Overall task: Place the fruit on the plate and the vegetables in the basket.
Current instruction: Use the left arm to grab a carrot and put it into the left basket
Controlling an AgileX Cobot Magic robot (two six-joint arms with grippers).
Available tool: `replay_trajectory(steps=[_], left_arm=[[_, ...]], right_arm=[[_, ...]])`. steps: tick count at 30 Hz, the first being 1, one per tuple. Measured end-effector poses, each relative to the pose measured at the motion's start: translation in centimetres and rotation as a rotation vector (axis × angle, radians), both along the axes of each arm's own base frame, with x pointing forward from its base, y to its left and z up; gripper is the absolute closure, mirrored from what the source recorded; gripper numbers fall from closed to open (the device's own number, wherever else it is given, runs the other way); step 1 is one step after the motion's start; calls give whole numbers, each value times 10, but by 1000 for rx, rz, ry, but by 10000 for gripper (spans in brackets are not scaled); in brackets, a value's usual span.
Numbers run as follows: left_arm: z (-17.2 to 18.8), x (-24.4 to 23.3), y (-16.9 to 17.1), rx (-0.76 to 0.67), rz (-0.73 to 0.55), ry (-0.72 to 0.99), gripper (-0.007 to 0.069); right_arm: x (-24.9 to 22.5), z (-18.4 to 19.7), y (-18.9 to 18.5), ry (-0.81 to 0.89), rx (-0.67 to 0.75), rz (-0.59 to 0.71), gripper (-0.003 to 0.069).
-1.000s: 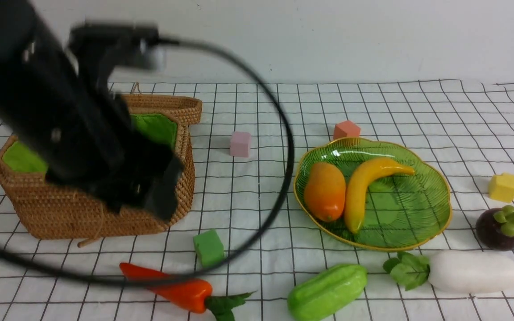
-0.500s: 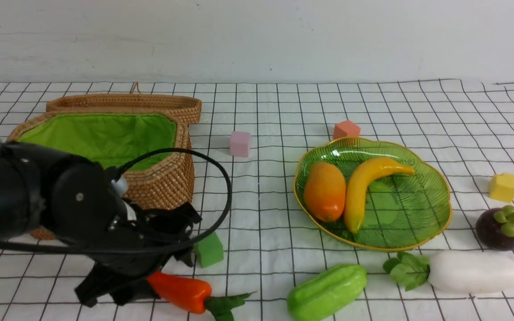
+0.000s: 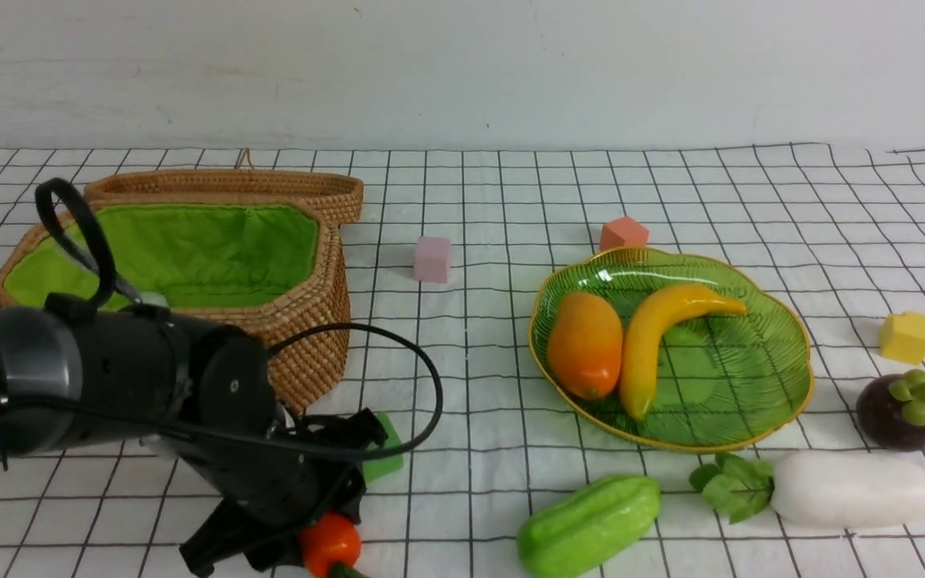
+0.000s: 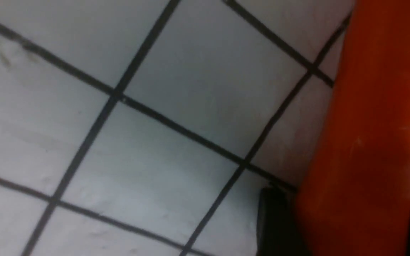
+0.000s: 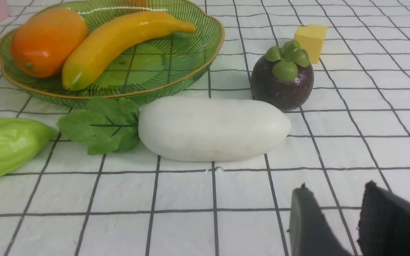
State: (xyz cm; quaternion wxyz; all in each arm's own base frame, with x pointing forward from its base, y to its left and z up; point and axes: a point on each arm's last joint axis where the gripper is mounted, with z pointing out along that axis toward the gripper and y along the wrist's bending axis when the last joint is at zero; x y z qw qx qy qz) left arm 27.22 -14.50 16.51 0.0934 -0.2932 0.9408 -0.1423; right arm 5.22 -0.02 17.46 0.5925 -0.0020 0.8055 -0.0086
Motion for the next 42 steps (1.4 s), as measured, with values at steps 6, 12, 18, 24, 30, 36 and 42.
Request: replay_trajectory(steps=[6,12,18,24,30,36,42], left_arm=[[86,-19,11,68,-323,-214,264],[203,-13,62,301,-342,-476,264],[231,44,123,468,-142,-561,264],[180,103,123,472,-147,-453,264],[143,131,116,435,-146,-436,118],[159,122,117,441,-145,-458,-39],[230,52,124,473,-216,-473,49]], right_arm=[[0,0,0,0,0,0,414],[0,0,0,0,0,0,414],[0,0,0,0,0,0,414],[0,0,0,0,0,0,414],[0,0,0,0,0,0,414],[0,0,0,0,0,0,414],[0,0,0,0,0,0,414]])
